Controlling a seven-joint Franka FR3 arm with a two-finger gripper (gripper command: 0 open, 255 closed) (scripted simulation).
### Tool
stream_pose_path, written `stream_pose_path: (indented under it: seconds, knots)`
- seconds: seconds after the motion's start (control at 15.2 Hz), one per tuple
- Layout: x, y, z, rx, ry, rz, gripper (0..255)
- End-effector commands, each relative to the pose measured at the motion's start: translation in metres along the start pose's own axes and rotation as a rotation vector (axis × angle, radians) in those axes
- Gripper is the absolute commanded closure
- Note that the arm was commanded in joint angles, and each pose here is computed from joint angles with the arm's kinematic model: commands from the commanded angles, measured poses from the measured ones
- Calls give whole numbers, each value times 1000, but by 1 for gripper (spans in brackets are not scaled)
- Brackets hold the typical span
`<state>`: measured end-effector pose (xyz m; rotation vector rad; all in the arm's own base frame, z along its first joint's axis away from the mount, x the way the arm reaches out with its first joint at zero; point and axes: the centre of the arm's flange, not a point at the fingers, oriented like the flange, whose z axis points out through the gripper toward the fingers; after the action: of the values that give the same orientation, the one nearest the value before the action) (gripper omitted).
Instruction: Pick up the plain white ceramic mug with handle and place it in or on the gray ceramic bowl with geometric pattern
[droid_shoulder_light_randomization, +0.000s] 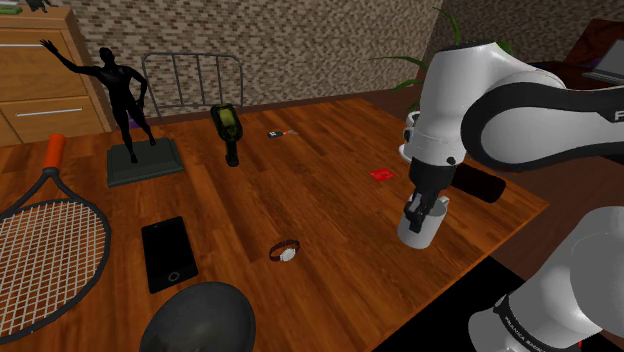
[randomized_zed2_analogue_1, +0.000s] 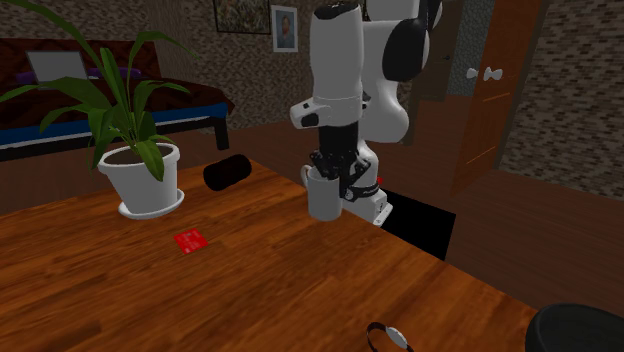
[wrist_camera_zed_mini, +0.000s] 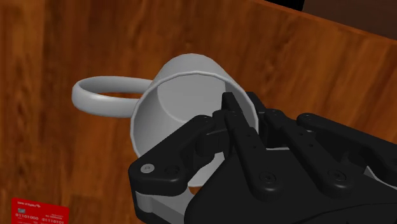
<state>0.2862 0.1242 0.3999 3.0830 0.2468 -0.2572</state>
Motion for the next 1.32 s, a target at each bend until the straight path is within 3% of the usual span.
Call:
stream_pose_path:
  seconds: [0.0, 1.25]
  knots:
    - [0, -1, -11, 0, -1, 0, 255]
    - [-17, 2, -109, 0, -1, 0, 255]
